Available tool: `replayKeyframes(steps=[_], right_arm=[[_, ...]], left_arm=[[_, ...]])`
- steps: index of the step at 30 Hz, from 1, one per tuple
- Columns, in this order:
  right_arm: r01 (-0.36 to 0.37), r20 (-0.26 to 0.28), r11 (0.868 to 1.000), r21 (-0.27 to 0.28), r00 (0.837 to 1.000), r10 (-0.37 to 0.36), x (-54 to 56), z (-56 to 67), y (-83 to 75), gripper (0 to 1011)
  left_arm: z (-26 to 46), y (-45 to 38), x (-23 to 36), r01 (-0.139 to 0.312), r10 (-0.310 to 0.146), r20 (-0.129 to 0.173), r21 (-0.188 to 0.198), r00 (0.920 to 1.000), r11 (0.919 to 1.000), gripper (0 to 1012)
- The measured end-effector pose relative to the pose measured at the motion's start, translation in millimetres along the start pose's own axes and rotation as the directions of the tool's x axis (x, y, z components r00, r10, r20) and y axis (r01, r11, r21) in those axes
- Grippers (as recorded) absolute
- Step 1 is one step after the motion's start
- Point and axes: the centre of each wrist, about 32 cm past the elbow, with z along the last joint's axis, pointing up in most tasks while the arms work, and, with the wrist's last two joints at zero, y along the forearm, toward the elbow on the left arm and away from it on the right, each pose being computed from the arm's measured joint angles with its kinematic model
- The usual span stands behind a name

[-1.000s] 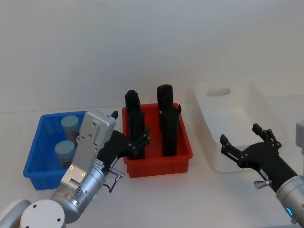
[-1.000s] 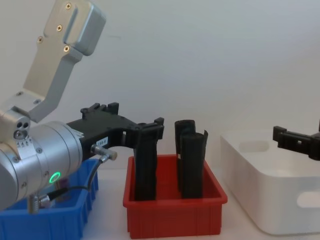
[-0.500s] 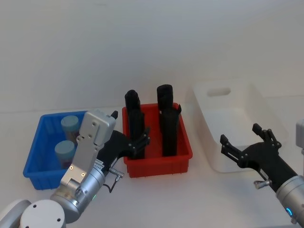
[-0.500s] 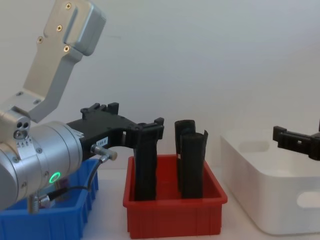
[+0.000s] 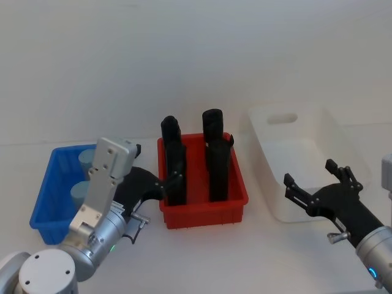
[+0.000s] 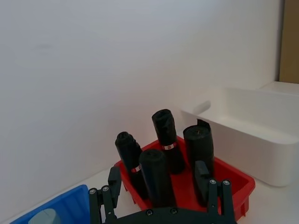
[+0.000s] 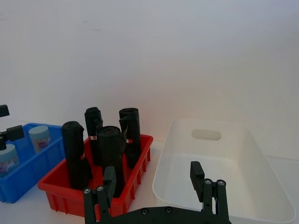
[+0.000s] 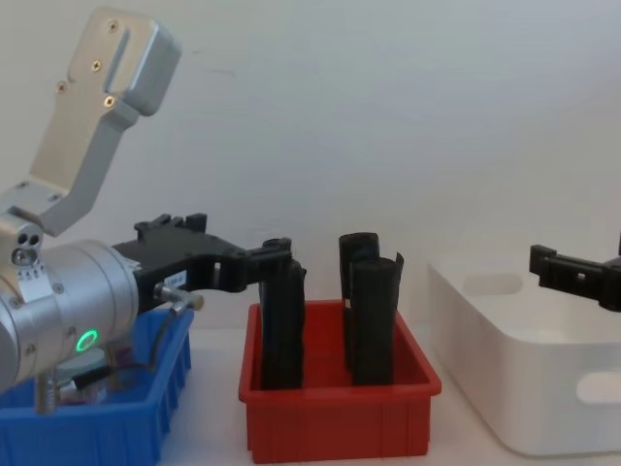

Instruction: Pick the cotton swabs from the blue box and place them into the white box.

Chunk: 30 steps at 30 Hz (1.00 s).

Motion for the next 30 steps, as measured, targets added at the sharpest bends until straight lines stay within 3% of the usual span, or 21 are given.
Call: replayKeyframes(steps=[6, 8, 14, 22, 30], right_arm=[[0.000, 0.000, 1.000, 0.000, 1.000, 0.000, 0.0, 0.0, 0.0, 1002], [0.000, 0.000, 1.000, 0.000, 1.000, 0.000, 0.0, 0.0, 0.0, 1002], [0.000, 0.000, 1.000, 0.000, 1.000, 0.000, 0.0, 0.0, 0.0, 1001], [0.000, 0.000, 1.000, 0.000, 1.000, 0.000, 0.0, 0.0, 0.0, 1001], [0.000, 0.000, 1.000, 0.000, 1.000, 0.000, 0.0, 0.0, 0.0, 1001]], left_arm=[[-2.7, -2.4, 10.6, -0.031, 0.032, -0.028, 0.042, 0.9991, 0.9986, 1003], [-4.8, -3.9, 18.4, -0.056, 0.059, -0.043, 0.071, 0.9973, 0.9960, 1003], [-8.7, -6.1, 32.2, -0.099, 0.107, -0.064, 0.121, 0.9922, 0.9878, 1003], [-15.8, -8.0, 55.1, -0.165, 0.184, -0.081, 0.200, 0.9795, 0.9658, 1003], [-22.1, -8.4, 71.9, -0.205, 0.233, -0.078, 0.262, 0.9694, 0.9431, 1003]])
